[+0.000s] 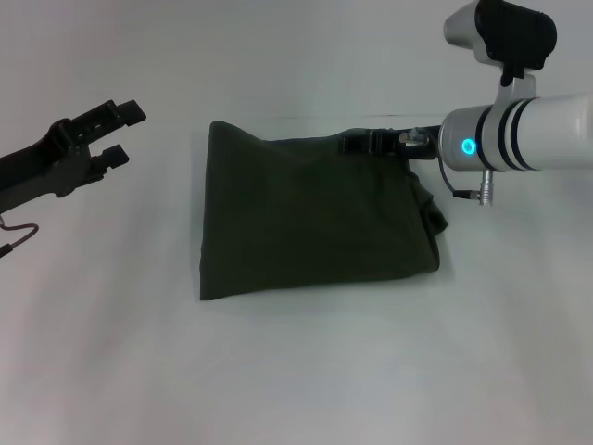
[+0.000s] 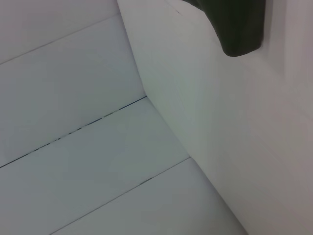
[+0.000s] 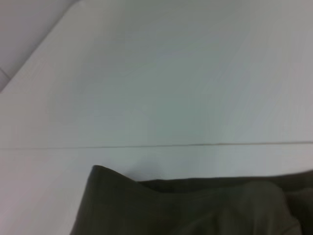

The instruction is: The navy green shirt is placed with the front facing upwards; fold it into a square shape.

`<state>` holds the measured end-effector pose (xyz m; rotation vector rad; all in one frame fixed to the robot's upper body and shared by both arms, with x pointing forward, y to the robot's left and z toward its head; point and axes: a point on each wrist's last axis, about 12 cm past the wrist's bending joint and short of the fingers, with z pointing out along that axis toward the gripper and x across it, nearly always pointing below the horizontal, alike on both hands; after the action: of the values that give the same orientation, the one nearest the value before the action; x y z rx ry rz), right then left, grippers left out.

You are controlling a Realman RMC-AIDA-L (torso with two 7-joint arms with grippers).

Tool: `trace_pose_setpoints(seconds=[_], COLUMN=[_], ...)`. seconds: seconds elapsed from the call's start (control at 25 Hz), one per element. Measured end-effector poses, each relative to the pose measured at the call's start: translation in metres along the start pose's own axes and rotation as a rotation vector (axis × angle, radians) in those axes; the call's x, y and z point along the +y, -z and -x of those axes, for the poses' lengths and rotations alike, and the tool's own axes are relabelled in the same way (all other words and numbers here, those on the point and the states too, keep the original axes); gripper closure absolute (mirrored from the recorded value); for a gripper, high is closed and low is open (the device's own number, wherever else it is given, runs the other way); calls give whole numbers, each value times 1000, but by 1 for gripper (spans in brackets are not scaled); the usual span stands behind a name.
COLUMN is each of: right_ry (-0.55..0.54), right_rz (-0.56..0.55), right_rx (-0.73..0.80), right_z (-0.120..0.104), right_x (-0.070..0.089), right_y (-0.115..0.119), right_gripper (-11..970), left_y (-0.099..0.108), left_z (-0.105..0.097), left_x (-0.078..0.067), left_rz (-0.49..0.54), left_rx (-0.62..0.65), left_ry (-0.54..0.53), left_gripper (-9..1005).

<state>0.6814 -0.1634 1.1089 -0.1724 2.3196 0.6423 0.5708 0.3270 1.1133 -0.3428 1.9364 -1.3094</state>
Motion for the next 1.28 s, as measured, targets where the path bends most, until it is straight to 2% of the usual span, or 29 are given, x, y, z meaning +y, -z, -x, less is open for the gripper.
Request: trace_pose_setpoints(seconds=[0.28,0.44,0.76,1.0,1.28], right_ry=[93,110,153,161,117], right_rz=[22,30,20,-15,-65], right_rx=[-13,-17,-10,-48,-123], right_z=[7,11,12,19,28], right_x=[14,20,23,15,-11], right_y=[-4,-5,-7,-3,15], right_gripper=[261,267,291,287,283], left_y=[0,0,1,0,2], left_z=[1,1,3,3,3], left_x=[0,0,0,-1,1], left_rz=[1,1,1,0,6], left_rx=[-1,-1,-12,-12,-18], left_ry=[-2,-4,-3,-3,2], left_gripper=[63,63,62,62,62])
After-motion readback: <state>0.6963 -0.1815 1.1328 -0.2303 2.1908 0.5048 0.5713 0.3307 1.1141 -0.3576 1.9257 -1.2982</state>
